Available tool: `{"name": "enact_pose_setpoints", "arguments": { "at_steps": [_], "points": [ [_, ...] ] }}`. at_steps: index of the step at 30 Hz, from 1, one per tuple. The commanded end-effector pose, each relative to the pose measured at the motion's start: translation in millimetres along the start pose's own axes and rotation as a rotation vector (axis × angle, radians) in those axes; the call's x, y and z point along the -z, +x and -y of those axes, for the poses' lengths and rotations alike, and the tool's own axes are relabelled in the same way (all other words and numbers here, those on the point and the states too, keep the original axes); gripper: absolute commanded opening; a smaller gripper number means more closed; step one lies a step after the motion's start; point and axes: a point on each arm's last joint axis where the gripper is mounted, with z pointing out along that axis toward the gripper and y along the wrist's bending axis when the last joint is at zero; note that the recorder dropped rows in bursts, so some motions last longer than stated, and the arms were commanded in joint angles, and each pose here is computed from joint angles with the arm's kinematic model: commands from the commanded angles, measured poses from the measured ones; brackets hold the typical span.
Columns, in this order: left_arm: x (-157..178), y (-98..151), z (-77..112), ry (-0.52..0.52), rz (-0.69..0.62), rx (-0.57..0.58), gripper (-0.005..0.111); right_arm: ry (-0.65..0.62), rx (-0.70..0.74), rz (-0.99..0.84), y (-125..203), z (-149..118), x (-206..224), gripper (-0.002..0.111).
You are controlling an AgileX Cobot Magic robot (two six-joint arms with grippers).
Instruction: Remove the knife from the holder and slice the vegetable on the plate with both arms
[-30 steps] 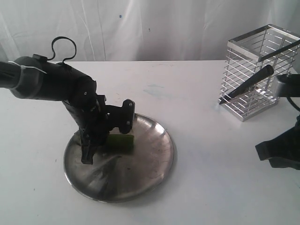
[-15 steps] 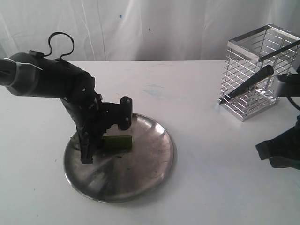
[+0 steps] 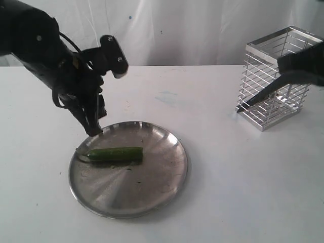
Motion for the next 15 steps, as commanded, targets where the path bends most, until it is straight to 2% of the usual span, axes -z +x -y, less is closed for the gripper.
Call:
{"name": "enact_pose_setpoints", "arguments": {
  "at_steps": [1,3,6,8,12,14,15],
  "points": [
    [6.1,12.4,8.8,0.068,-0.081,0.138,0.0,0.012,0.026,-0.11,-28.9,7.4,-25.0,0.0],
    [2.0,15.4,14.9,0.107,-0.087,0.167,0.0,0.057,0.006,-0.215,-38.9,15.3,-35.5,0.0],
    [-2.4,17.7,24.9,0.181,-0.085,0.239,0.0,0.143,-0.024,-0.28,-55.8,28.6,-37.6,0.0],
    [-4.5,18.6,29.2,0.212,-0.08,0.266,0.0,0.184,-0.014,-0.303,-63.5,35.8,-35.6,0.005],
    [-5.0,17.4,28.7,0.206,-0.064,0.271,0.0,0.174,0.008,-0.297,-71.4,36.9,-37.1,0.026],
    [-5.2,16.6,28.0,0.2,-0.054,0.272,0.0,0.145,0.065,-0.316,-70.8,35.4,-44.9,0.041],
    [-5.2,16.4,28.1,0.201,-0.053,0.273,0.0,0.149,0.088,-0.35,-68.9,38.4,-56.9,0.054]
  ]
}}
